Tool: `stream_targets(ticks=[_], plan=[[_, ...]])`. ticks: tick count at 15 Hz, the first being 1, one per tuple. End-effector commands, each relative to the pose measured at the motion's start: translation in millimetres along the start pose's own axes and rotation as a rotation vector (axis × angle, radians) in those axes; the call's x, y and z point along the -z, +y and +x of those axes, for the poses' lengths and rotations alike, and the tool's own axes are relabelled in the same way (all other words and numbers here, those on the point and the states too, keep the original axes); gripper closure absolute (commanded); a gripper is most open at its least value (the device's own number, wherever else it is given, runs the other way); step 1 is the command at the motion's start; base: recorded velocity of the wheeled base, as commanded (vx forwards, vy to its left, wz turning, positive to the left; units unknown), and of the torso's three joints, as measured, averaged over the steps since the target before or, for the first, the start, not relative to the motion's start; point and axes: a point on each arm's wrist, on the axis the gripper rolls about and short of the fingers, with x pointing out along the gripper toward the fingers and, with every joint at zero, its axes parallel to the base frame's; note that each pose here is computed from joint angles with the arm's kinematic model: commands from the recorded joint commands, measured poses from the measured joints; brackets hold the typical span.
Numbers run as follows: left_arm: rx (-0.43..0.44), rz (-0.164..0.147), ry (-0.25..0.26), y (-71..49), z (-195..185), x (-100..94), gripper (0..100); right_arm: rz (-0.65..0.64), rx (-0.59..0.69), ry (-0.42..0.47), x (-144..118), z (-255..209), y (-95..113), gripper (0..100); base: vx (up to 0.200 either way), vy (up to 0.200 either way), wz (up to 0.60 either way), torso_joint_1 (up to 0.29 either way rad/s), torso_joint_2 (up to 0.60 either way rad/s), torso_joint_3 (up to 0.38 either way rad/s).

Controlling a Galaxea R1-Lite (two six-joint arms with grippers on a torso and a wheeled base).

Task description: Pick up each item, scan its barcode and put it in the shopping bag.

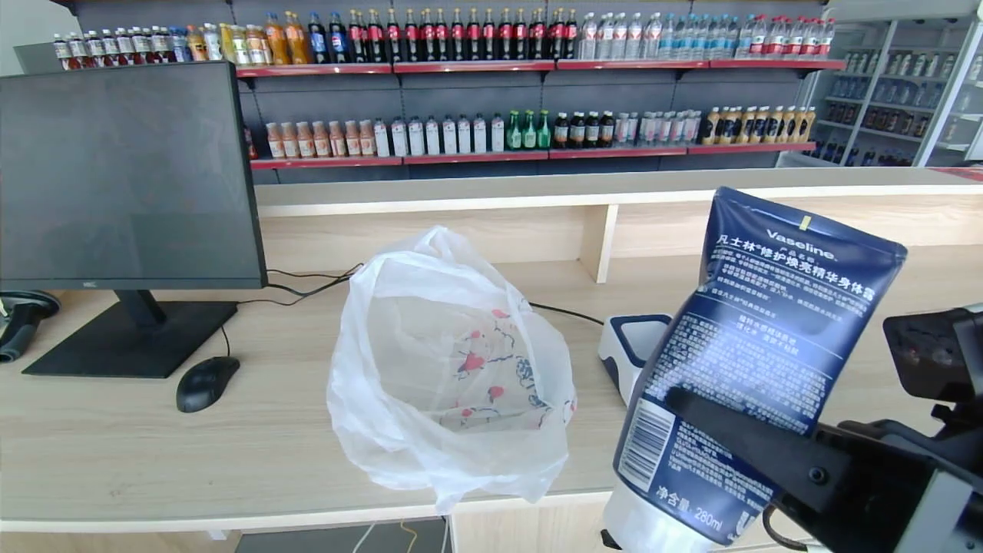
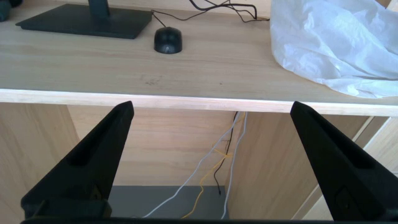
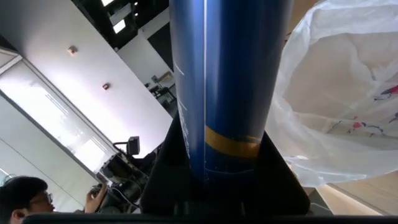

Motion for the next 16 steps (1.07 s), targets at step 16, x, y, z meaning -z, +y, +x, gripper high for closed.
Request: stream_targets(ticks=[16], plan=[[-0.001,-0.001,0.0,0.0,0.0,0.0,0,-0.766,0.262,0.134,1.7,-28.3,-53.1,100,0.0,0.0,0.0,0.0,0.0,0.0]])
